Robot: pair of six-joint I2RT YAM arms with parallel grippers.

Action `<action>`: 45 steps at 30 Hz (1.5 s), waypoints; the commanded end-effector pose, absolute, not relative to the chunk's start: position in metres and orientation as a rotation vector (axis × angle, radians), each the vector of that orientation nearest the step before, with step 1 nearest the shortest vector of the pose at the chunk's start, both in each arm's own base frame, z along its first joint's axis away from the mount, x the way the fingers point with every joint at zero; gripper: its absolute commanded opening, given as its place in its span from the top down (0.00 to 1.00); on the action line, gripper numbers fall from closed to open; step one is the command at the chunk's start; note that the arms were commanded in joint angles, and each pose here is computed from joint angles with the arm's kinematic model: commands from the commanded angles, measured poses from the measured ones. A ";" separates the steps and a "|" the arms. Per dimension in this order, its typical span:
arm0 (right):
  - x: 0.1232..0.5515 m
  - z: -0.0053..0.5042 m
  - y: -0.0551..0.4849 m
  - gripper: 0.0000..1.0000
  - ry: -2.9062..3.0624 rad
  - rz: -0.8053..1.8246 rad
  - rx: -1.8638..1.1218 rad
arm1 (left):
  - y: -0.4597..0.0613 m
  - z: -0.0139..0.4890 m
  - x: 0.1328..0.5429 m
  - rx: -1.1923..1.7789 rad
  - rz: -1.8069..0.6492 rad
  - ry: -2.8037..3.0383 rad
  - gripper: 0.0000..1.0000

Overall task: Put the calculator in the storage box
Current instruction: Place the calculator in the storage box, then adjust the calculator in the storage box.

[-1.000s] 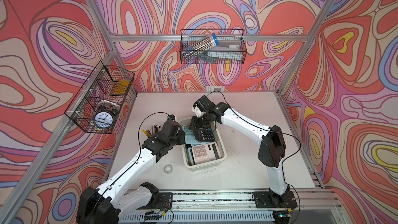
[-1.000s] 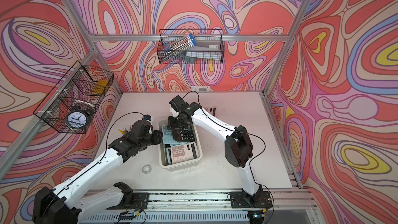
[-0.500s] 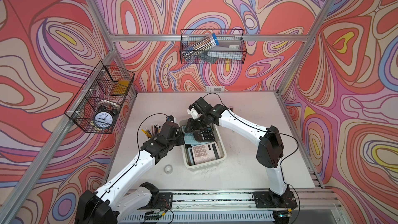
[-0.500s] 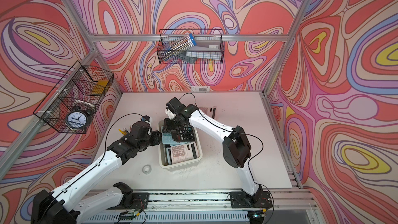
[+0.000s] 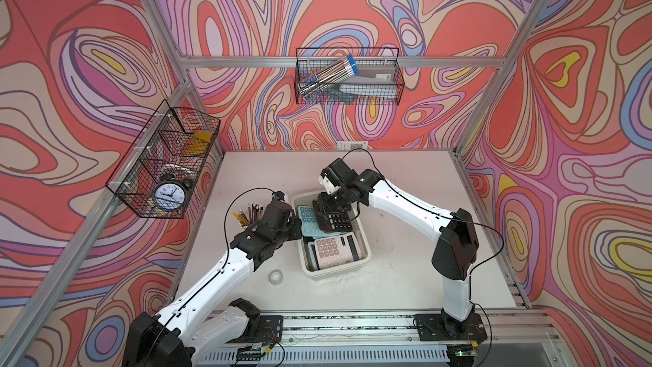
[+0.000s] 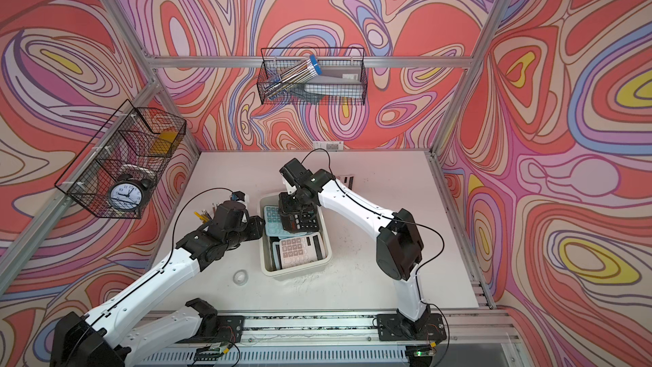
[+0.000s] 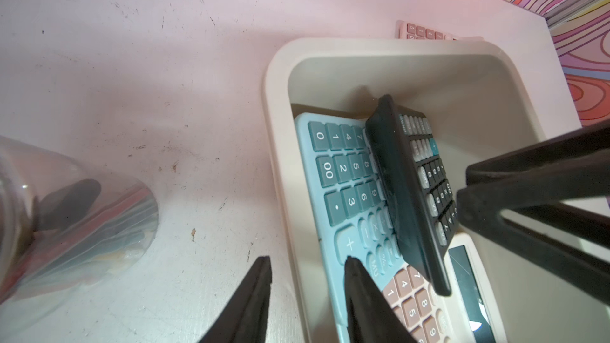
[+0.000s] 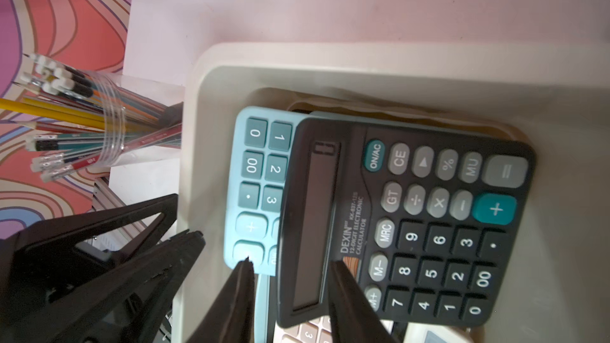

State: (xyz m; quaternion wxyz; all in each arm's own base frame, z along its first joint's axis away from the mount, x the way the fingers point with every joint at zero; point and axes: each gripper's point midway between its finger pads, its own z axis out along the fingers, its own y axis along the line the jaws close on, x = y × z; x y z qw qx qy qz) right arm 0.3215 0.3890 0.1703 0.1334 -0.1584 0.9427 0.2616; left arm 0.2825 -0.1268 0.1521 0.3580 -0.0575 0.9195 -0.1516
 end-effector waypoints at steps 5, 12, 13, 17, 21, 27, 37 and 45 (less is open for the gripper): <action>0.312 0.162 0.423 0.67 2.732 1.009 -0.528 | -0.126 0.144 0.283 -0.162 -0.395 2.374 0.72; 0.299 0.175 0.448 0.70 2.687 1.238 -0.546 | -0.127 0.143 0.284 -0.166 -0.409 2.367 0.82; 0.299 0.175 0.450 0.70 2.684 1.251 -0.546 | -0.127 0.143 0.283 -0.166 -0.410 2.366 0.82; 0.299 0.176 0.453 0.72 2.684 1.259 -0.544 | -0.129 0.147 0.283 -0.169 -0.437 2.347 0.82; 0.304 0.190 0.437 0.72 2.663 1.136 -0.530 | -0.129 0.153 0.280 -0.164 -0.448 2.342 0.79; 0.312 0.214 0.398 0.70 2.622 0.884 -0.492 | -0.121 0.171 0.274 -0.147 -0.414 2.328 0.72; 0.332 0.225 0.313 0.63 2.579 0.703 -0.283 | -0.159 0.210 0.278 0.003 -0.537 2.346 0.52; 0.333 0.212 0.276 0.63 2.580 0.728 -0.181 | -0.201 0.192 0.294 0.118 -0.634 2.466 0.53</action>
